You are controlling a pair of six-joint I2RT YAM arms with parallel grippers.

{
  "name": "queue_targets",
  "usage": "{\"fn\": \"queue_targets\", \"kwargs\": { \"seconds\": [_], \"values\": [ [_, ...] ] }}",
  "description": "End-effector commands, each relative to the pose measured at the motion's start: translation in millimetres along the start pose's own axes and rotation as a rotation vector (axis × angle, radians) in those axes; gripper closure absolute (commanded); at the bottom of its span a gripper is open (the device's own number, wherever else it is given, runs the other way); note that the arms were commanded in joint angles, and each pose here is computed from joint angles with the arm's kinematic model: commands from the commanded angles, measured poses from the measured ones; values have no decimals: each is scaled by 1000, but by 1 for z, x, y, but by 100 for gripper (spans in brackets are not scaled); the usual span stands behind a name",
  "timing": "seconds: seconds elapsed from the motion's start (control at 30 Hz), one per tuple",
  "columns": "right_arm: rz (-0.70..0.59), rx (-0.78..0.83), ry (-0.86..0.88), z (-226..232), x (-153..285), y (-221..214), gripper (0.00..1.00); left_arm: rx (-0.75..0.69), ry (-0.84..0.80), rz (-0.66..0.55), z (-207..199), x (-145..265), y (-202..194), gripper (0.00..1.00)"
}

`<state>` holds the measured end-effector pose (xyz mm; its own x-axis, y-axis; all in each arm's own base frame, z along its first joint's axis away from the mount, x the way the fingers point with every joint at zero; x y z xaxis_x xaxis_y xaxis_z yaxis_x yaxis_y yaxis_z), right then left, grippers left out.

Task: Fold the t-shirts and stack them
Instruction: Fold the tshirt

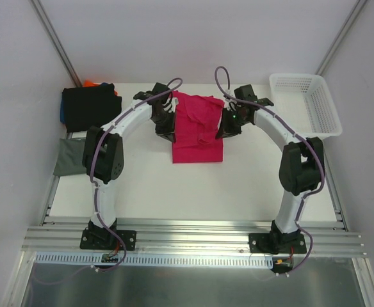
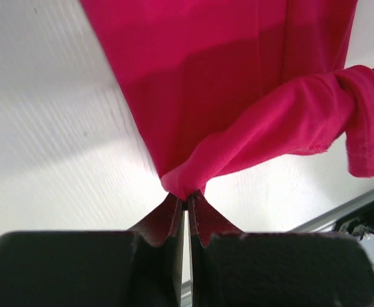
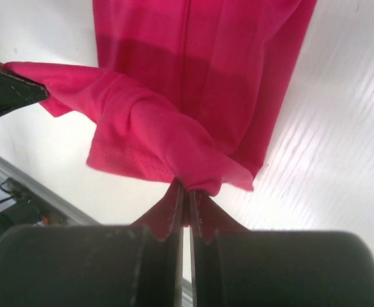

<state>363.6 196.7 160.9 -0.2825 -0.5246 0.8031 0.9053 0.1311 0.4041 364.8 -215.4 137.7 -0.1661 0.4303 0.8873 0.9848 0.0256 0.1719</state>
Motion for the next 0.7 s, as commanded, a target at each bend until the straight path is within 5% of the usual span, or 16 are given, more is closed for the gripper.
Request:
{"fn": "queue_targets", "kwargs": {
  "seconds": [0.0, 0.43, 0.47, 0.5, 0.57, 0.6, 0.67],
  "values": [
    [-63, 42, -27, -6, -3, 25, 99, -34, 26, -59, 4, 1, 24, 100],
    [-84, 83, -85, -28, -39, 49, 99, -32, 94, -118, 26, -31, 64, 100],
    [-84, 82, -97, -31, -41, 50, 96, -29, 110, -124, 28, -33, 66, 92],
    [-86, 85, -142, -36, -44, 50, 76, -34, 113, -125, 30, -38, 69, 70],
    [-92, 119, -175, -37, -45, 53, 52, -36, 157, -147, 34, -39, 74, 17],
    [-97, 129, -188, -36, -42, 54, 34, -44, 165, -168, 33, -36, 79, 7],
    [-122, 152, -176, -30, -32, 60, 30, -64, 171, -195, 31, -27, 83, 1]
  ]
}}
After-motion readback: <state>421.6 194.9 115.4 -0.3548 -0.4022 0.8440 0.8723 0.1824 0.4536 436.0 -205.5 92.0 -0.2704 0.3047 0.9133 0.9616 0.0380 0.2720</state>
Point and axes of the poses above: each gripper's point midway between its finger pads, its own x axis back along the fingers, its own z axis along the line the jaws close on, y = z × x, the point moved 4 cm from there along x, back along the fingers, and after that the axes turned 7 degrees about x, right-handed, at the moved point
